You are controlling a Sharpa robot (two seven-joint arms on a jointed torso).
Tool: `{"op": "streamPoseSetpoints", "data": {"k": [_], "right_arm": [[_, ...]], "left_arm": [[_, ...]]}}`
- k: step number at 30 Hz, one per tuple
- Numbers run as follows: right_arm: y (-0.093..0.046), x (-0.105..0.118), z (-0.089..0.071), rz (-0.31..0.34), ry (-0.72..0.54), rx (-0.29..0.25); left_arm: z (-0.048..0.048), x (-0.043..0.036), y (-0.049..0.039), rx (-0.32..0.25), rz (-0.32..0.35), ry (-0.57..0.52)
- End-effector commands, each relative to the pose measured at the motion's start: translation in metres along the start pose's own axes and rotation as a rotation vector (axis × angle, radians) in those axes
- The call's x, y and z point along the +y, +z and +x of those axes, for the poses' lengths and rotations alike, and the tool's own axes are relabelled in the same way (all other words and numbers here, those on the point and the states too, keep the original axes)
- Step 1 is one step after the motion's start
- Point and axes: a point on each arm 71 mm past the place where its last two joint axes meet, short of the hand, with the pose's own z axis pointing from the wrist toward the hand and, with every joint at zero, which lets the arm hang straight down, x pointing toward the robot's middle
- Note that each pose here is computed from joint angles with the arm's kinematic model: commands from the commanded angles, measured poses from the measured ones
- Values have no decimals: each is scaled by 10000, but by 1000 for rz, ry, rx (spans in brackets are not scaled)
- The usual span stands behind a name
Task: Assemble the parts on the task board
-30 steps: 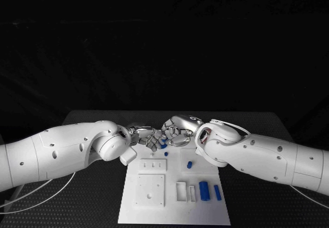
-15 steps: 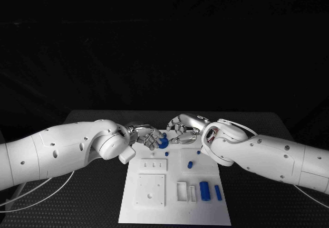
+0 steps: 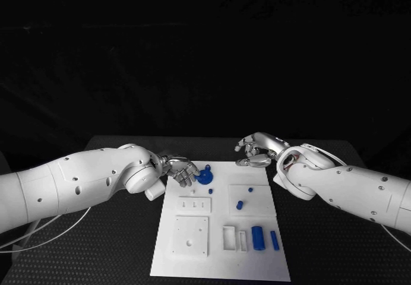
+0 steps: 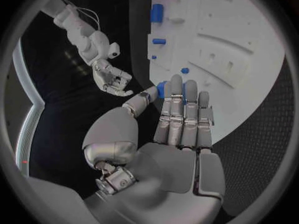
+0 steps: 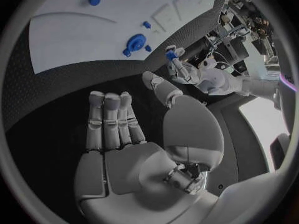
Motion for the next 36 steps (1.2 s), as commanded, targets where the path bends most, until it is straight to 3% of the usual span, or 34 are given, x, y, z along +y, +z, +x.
{"op": "streamPoseSetpoints", "data": {"k": [1,4,9,14,19,36], "right_arm": [[0,-87,-100,21,75,-45],[20,-135,-182,40,102,-66],[59,-202,-316,77,109,-104],[97,-285,-372,116,186,-127],[132,-362,-395,144,263,-131],[202,-307,-399,131,311,-136]], "left_arm": [[-42,-10,30,-54,-63,221],[-33,-34,63,-54,-88,296],[78,-96,113,0,-119,434],[182,-84,156,19,-140,512],[245,-78,187,44,-158,537],[359,-152,220,80,-159,561]]}}
